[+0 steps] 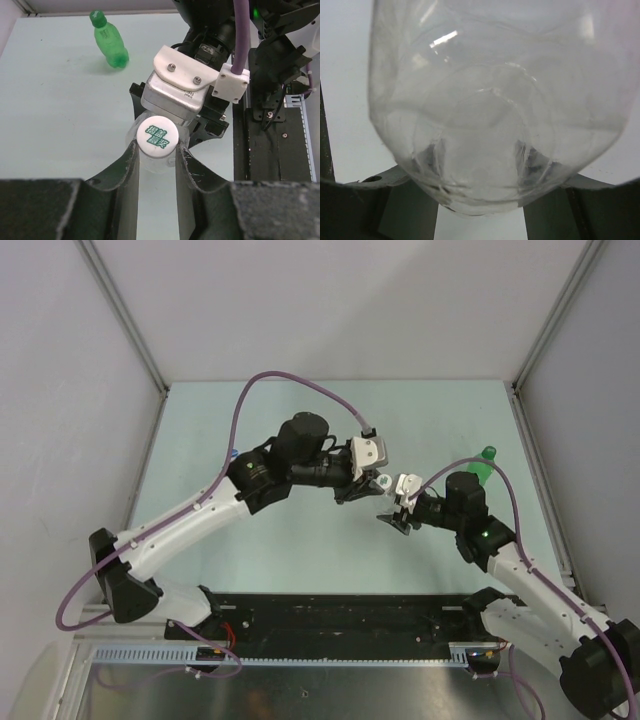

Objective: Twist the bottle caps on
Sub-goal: Screw the bottle cap onto the plastic bottle, then place the plastic bottle at the center of the board.

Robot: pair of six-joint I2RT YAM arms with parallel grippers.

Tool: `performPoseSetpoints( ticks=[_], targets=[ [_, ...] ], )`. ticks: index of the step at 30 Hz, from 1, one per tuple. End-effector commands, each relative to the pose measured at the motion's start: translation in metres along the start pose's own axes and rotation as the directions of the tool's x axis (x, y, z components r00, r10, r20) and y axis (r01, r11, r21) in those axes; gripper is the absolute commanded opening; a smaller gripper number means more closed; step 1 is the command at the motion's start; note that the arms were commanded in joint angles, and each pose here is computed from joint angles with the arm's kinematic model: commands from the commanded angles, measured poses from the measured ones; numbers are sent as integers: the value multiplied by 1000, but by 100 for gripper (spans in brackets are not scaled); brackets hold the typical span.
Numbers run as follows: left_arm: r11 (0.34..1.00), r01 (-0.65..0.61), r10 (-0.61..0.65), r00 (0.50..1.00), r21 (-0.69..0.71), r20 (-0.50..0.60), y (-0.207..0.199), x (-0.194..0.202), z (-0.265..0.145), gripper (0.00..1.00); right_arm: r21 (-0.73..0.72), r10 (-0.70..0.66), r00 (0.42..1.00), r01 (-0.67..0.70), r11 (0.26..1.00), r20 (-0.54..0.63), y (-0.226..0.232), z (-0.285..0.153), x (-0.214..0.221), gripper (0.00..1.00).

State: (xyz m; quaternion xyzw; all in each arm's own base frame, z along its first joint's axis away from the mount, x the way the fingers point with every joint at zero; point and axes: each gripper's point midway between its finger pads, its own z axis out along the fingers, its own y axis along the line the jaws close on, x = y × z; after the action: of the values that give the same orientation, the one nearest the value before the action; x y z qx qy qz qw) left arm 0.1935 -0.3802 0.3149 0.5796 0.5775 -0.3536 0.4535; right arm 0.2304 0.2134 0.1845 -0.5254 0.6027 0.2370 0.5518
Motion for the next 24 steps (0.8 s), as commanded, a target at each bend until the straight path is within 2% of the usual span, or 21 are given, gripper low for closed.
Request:
performPoseSetpoints(
  ticks=[1,3,5,11,15,18,21,24],
  targets=[
    [992,28,-30,999,-123,-11,21,-4,1,0,-14,-92,988,95,995,125,-4,2,-42,57],
    [985,34,-38,999,-166,-21,28,0,1,0,-7,-90,989,91,996,115,-5,1,-40,85],
    [978,43,-51,998,-206,-33,35,4,2,0,-3,-84,990,85,996,110,-6,1,-39,96],
    [954,66,-82,996,-293,-41,51,9,2,0,-10,-93,991,94,995,97,-4,1,-35,99],
    [903,104,-134,990,-418,-41,71,17,-5,0,65,-85,995,82,995,49,-16,-4,-29,99],
    [822,161,-212,977,-546,-30,96,30,-11,0,148,-88,994,78,986,63,-30,-10,-38,99],
    [706,238,-317,949,-667,4,125,52,-18,0,190,-65,993,44,981,102,-36,-14,-50,99],
    [585,332,-427,902,-740,67,150,77,-24,0,276,26,990,-65,959,140,-51,-18,-57,99]
  ],
)
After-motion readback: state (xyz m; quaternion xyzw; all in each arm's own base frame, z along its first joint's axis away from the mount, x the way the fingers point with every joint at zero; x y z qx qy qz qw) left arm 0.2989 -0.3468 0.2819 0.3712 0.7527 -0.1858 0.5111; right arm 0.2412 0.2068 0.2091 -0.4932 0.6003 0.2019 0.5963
